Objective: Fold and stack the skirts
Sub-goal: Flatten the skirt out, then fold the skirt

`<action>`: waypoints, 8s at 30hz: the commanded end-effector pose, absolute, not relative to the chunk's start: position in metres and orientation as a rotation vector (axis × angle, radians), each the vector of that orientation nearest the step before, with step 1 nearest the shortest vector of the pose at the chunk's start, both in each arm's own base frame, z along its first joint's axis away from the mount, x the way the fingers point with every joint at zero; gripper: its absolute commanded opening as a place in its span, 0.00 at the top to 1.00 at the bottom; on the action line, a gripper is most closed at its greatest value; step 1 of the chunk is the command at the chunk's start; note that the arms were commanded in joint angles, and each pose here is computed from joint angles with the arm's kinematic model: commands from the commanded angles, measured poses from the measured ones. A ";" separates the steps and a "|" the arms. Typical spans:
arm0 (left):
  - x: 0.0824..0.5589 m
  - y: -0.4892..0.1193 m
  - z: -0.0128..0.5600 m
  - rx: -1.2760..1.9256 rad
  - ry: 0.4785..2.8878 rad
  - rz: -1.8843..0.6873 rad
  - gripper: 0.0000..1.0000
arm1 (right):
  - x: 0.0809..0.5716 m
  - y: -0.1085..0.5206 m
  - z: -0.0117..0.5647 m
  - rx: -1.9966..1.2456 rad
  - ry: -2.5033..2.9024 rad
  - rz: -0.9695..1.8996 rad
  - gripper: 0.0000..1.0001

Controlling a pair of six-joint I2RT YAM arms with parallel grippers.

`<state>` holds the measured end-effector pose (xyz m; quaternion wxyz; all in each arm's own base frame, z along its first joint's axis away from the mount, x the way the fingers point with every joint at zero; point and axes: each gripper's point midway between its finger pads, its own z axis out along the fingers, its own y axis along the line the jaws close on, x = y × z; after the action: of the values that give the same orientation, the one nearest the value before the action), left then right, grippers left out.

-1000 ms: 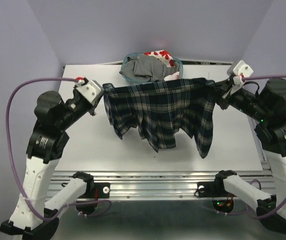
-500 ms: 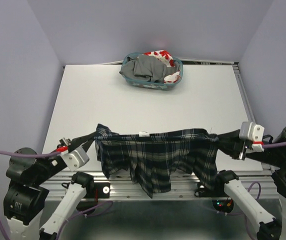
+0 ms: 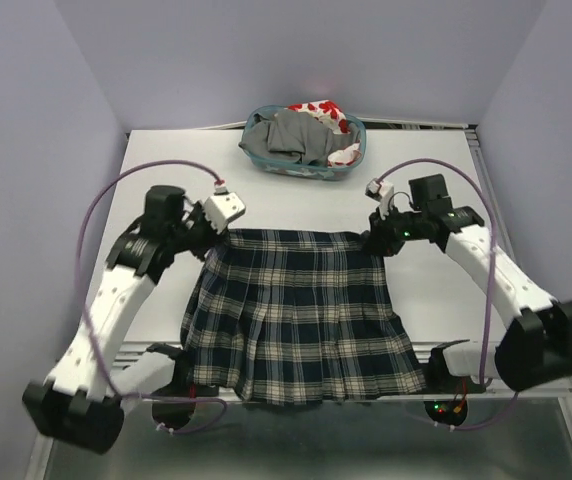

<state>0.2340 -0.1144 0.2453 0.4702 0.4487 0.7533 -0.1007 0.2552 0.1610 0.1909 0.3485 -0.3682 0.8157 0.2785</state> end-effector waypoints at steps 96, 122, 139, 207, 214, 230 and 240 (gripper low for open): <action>0.392 -0.187 0.025 0.905 2.633 -0.290 0.83 | 0.161 0.156 0.013 -1.758 2.563 0.502 0.71; 0.286 -0.193 0.049 1.446 2.476 -0.481 0.68 | 0.145 0.265 0.139 -1.812 2.162 0.993 0.62; 0.418 -0.162 0.205 1.117 2.018 -0.405 0.28 | 0.430 0.186 0.173 -0.973 2.199 0.620 0.44; 0.572 -0.119 0.319 0.881 1.754 -0.242 1.00 | 0.513 0.135 0.202 -0.755 2.010 0.710 0.99; 0.523 -0.130 0.330 0.981 1.713 -0.269 1.00 | 0.485 0.140 0.226 -0.923 1.868 0.697 0.99; 0.294 -0.166 0.243 1.408 1.710 -0.294 1.00 | 0.369 0.130 0.229 -1.307 1.544 0.446 0.99; 0.218 -0.168 0.240 1.482 1.721 -0.422 1.00 | 0.277 0.133 0.220 -1.528 1.324 0.391 0.93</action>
<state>0.2484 -0.1757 0.2563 0.4426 0.5736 0.6726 -0.1508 0.3082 0.1374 0.2375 0.5225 -0.5847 0.5945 0.1779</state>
